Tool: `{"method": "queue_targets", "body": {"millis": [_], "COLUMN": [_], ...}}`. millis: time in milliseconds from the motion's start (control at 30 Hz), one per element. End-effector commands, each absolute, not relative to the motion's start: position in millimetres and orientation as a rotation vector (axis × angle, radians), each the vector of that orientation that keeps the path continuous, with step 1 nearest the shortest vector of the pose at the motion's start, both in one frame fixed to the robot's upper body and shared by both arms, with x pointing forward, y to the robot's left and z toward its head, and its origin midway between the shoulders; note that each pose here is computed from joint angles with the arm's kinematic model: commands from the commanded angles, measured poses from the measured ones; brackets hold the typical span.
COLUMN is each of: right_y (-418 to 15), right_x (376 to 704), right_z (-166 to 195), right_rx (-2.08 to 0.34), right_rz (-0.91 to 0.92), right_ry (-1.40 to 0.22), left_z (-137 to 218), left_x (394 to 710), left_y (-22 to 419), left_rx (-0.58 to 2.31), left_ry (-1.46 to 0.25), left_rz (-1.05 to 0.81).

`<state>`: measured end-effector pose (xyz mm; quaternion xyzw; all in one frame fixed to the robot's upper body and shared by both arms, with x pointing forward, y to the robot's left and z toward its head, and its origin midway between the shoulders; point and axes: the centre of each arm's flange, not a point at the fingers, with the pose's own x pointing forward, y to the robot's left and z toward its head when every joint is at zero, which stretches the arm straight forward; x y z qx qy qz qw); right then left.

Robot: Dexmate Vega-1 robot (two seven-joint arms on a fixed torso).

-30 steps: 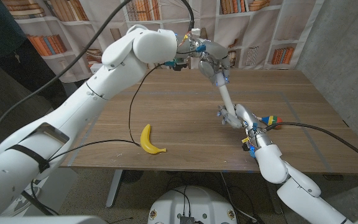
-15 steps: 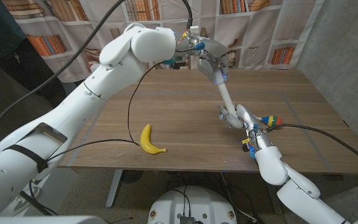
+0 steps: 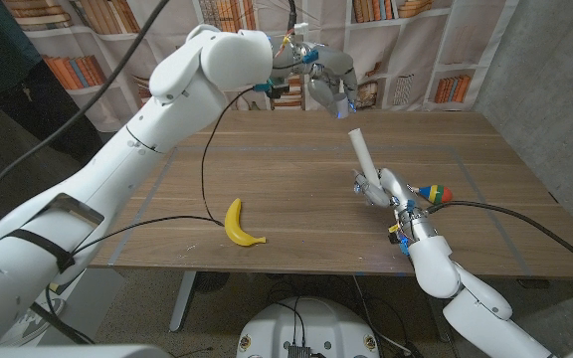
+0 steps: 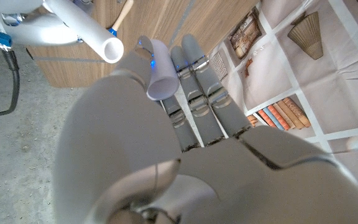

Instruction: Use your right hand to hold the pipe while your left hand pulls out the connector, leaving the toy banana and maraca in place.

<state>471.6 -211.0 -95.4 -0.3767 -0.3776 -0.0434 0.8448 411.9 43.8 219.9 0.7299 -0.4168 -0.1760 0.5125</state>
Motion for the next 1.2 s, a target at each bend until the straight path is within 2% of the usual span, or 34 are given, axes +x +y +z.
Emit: {"method": "queue_targets", "body": {"millis": [33,467,1200], "right_y": [-214,-214,-204], "right_x": [471,470,458], "right_z": [-98,-94,-82], "right_rx": [-0.762,-0.772,-0.747], "right_rz": [-0.106,-0.110,-0.146], "right_ry": [-0.802,-0.800,-0.860], "left_z": [231,233,233], "left_x": [405,410,420], "left_y": [48,52,83], "left_rx": [1.735,1.722,1.478], "left_ry": [-1.003,-0.994,-0.992], "left_rz": [-0.412,-0.406,-0.529]}}
